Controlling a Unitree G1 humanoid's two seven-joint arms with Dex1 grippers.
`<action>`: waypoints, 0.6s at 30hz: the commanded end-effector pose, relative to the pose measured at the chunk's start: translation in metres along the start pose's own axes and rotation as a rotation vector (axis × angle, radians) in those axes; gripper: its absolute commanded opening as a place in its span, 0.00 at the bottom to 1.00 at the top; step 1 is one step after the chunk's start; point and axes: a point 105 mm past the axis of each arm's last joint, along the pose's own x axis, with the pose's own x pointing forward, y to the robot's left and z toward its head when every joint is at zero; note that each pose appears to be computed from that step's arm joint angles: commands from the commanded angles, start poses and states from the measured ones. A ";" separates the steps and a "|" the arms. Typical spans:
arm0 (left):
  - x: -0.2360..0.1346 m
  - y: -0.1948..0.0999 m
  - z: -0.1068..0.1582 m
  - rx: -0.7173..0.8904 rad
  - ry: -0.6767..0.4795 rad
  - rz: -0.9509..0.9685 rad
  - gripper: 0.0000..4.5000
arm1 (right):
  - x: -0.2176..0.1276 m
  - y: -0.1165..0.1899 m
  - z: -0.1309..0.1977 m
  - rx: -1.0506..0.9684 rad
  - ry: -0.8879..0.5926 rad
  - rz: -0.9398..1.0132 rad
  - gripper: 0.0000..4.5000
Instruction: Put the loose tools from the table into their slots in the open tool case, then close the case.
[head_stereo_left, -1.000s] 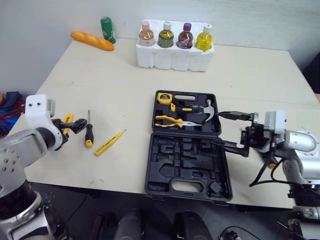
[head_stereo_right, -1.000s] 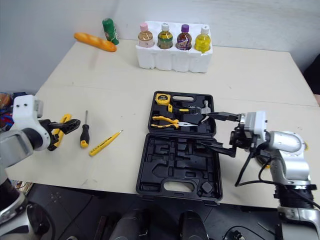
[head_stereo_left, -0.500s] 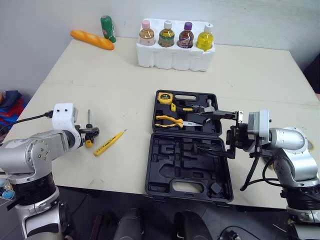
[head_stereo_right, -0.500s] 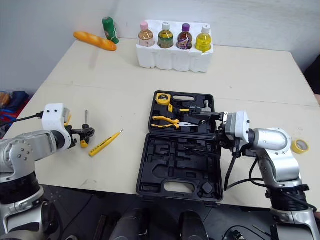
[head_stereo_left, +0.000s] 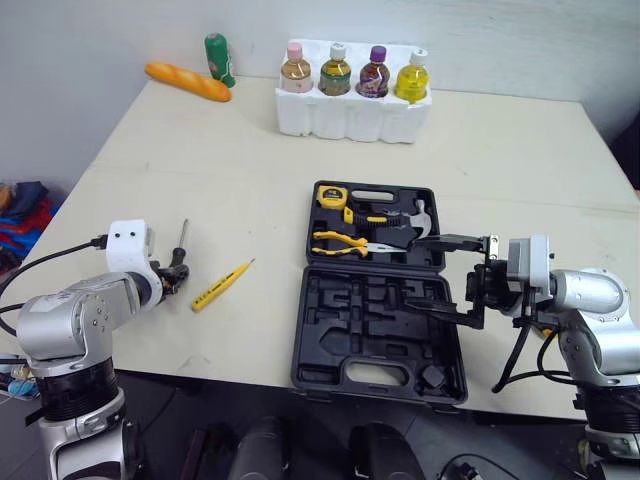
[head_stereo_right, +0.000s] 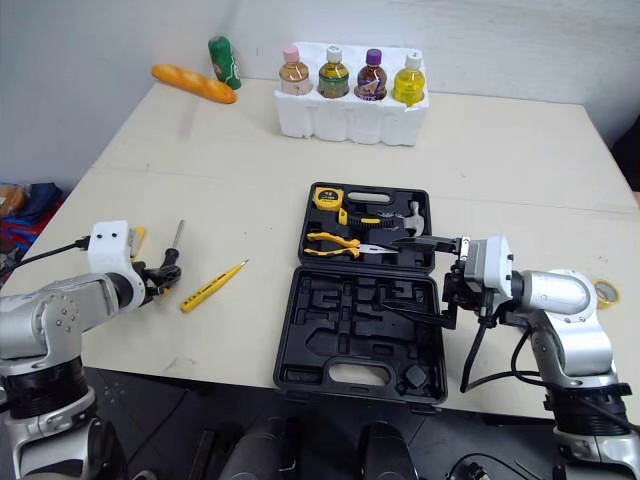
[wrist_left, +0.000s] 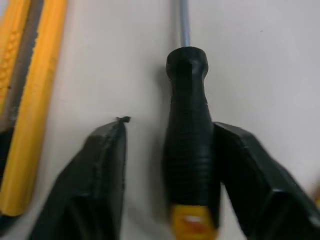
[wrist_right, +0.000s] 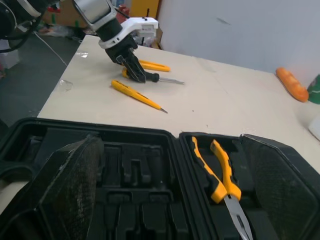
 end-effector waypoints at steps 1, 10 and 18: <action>0.003 0.002 -0.012 -0.003 0.053 -0.011 0.25 | -0.008 -0.001 0.006 -0.046 0.004 -0.004 1.00; -0.033 -0.003 0.061 0.239 -0.345 -0.121 0.25 | -0.015 -0.004 0.006 -0.062 0.044 -0.047 1.00; -0.082 -0.089 0.076 0.809 -0.536 -0.690 0.25 | -0.040 -0.013 0.007 -0.086 0.174 -0.125 1.00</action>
